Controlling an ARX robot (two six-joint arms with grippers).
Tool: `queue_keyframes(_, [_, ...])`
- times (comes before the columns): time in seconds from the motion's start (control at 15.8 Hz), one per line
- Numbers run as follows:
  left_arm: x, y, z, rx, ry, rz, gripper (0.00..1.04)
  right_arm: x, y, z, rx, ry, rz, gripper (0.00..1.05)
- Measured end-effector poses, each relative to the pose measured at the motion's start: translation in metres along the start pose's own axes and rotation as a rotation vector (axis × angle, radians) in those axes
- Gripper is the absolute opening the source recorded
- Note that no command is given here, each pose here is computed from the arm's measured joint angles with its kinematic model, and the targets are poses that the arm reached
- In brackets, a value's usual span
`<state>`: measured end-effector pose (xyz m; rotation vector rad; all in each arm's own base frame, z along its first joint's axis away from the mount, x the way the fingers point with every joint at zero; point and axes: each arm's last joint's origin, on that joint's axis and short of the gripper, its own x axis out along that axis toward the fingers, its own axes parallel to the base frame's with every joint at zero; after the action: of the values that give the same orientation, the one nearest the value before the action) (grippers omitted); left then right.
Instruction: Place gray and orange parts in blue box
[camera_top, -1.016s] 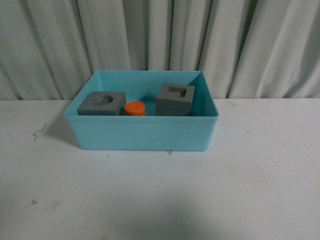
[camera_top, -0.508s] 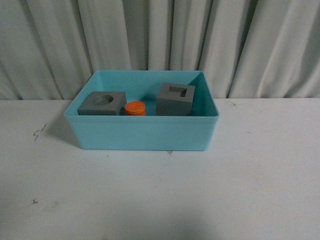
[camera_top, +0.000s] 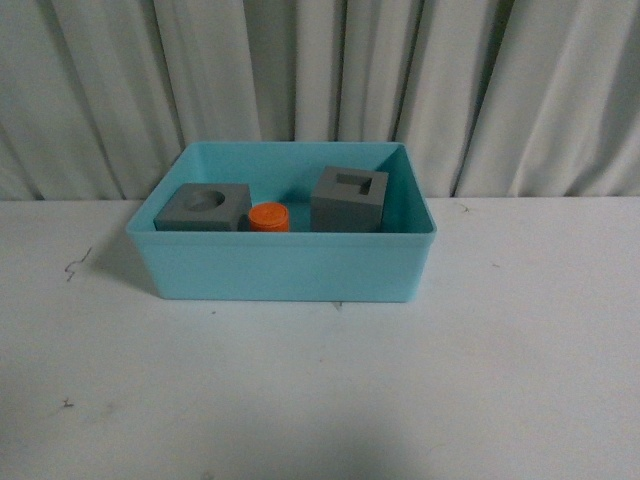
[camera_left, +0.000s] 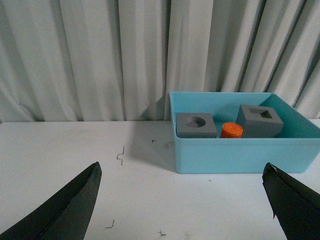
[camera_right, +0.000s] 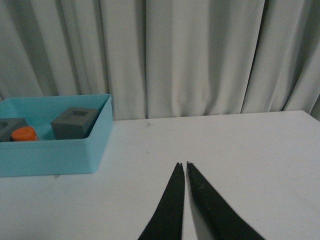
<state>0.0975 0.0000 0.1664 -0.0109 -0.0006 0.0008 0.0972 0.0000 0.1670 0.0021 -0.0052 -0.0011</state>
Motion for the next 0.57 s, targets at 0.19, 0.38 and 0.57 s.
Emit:
queue_keyframes(0.19, [0.0,0.0,0.0,0.0,0.0,0.0,0.98,0.0,0.0,0.0,0.0,0.0,0.0,0.38])
queue_keyframes(0.38, [0.0,0.0,0.0,0.0,0.0,0.0,0.98,0.0,0.0,0.0,0.0,0.0,0.0,0.76])
queue_keyframes(0.57, [0.0,0.0,-0.0001,0.0,0.0,0.0,0.98,0.0,0.0,0.0,0.0,0.0,0.0,0.97])
